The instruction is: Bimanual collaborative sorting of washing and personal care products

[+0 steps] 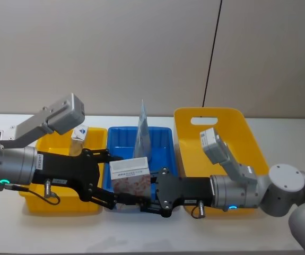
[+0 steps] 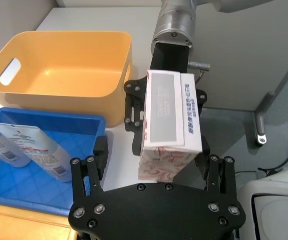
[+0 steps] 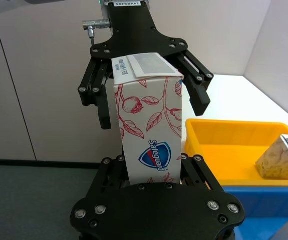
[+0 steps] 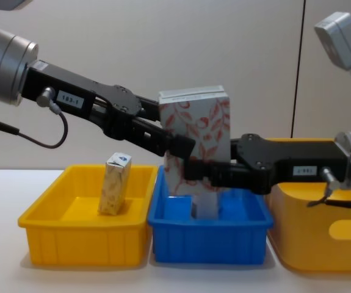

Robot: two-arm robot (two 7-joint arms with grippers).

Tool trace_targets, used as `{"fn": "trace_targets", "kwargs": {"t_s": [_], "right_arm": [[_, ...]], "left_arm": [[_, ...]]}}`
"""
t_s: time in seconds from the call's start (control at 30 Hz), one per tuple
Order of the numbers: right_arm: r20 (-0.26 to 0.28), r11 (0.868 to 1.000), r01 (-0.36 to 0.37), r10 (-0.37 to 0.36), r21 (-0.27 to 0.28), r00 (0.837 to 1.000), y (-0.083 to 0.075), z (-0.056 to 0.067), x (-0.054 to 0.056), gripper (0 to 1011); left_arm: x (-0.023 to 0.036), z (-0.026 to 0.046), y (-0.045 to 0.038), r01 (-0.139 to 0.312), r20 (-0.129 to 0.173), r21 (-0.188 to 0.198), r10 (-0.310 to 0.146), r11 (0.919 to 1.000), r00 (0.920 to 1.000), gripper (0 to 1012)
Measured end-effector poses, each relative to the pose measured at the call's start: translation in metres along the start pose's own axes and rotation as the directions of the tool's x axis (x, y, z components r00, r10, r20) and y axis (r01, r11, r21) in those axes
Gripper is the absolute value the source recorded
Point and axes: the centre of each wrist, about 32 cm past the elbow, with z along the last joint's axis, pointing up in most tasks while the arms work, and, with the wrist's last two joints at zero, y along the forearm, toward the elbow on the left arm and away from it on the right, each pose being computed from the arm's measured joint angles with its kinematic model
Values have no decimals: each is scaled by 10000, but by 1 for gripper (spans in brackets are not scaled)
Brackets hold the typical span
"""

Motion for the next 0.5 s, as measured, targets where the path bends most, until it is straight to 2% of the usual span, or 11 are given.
{"fn": "trace_targets", "kwargs": {"t_s": [0.2, 0.5], "right_arm": [[9, 9999, 104, -104, -28, 9999, -78, 4, -6, 374], [39, 9978, 646, -646, -175, 9979, -307, -5, -29, 374]], "left_arm": [[0, 1, 1, -4, 2, 0, 4, 10000, 10000, 1001], [0, 1, 1, -4, 2, 0, 4, 10000, 10000, 1001]]}}
